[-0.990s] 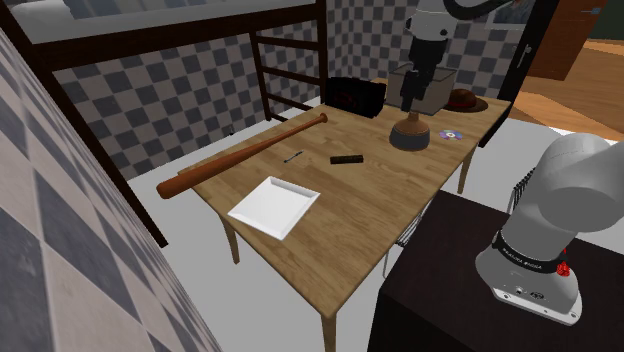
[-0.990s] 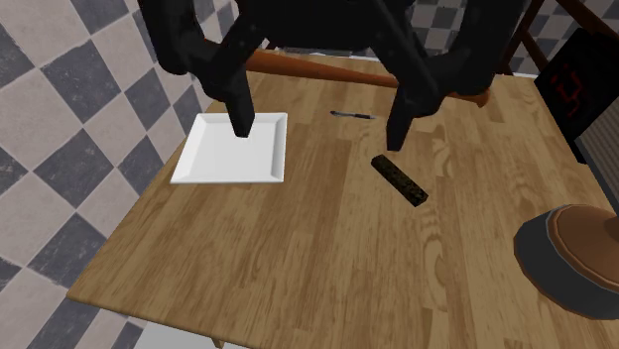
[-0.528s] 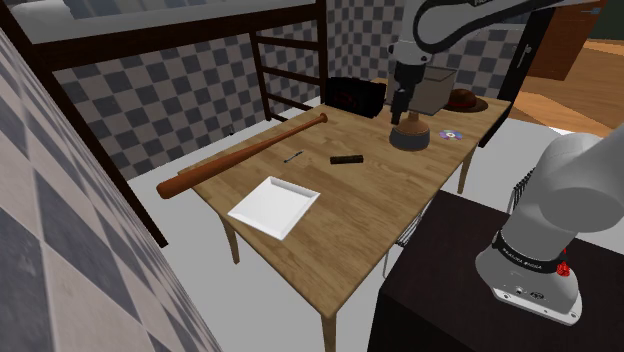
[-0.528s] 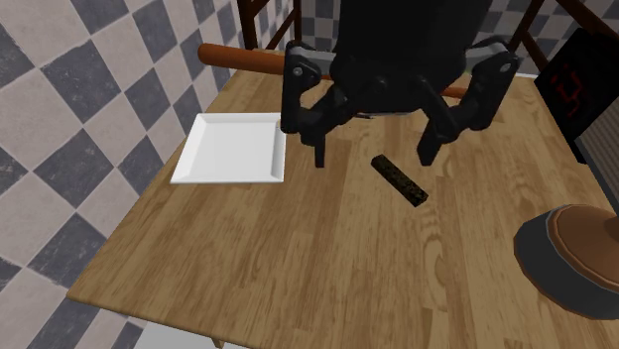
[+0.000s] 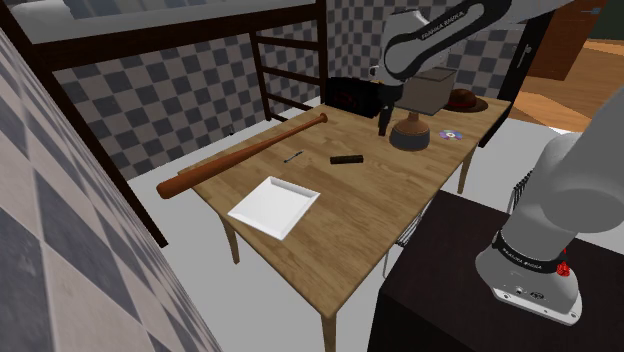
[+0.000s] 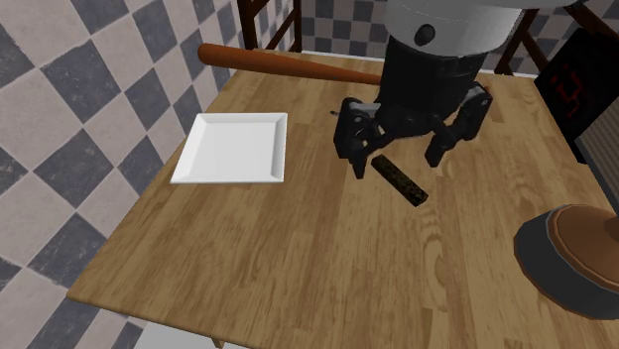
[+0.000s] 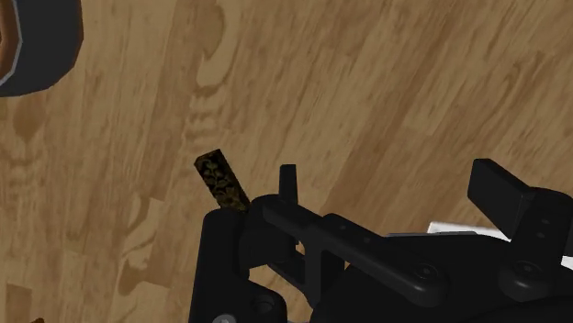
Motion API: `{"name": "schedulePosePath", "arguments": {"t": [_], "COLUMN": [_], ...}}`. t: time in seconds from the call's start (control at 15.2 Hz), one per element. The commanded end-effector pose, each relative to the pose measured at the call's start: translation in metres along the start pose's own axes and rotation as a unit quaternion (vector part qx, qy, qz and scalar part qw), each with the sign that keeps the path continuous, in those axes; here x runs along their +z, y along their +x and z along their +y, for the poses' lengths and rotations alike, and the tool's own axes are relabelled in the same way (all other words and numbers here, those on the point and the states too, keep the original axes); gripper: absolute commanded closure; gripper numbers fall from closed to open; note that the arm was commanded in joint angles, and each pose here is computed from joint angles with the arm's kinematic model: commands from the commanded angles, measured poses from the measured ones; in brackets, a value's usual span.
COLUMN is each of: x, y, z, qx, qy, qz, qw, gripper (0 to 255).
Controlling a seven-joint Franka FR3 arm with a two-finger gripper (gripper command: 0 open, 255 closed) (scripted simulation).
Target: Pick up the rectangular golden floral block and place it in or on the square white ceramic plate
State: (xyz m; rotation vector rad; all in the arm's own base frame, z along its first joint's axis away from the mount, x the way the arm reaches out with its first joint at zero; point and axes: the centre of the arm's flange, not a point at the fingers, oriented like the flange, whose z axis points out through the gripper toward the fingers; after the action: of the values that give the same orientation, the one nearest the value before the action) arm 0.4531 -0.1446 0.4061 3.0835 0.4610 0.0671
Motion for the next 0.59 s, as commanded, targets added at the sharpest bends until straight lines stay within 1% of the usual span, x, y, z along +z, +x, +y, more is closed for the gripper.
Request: {"name": "schedulePosePath", "arguments": {"t": [0.0,0.26,0.53], "x": [0.021,0.060,0.099], "y": [0.011,0.037,0.064], "z": [0.018,0.043,0.066], "qx": [-0.022,-0.062,-0.102], "qy": [-0.002,-0.004,-0.005], "qz": [-0.003,-0.008,-0.013], "qw": [0.9998,0.9981,0.9947], "gripper": [0,0,0]}}
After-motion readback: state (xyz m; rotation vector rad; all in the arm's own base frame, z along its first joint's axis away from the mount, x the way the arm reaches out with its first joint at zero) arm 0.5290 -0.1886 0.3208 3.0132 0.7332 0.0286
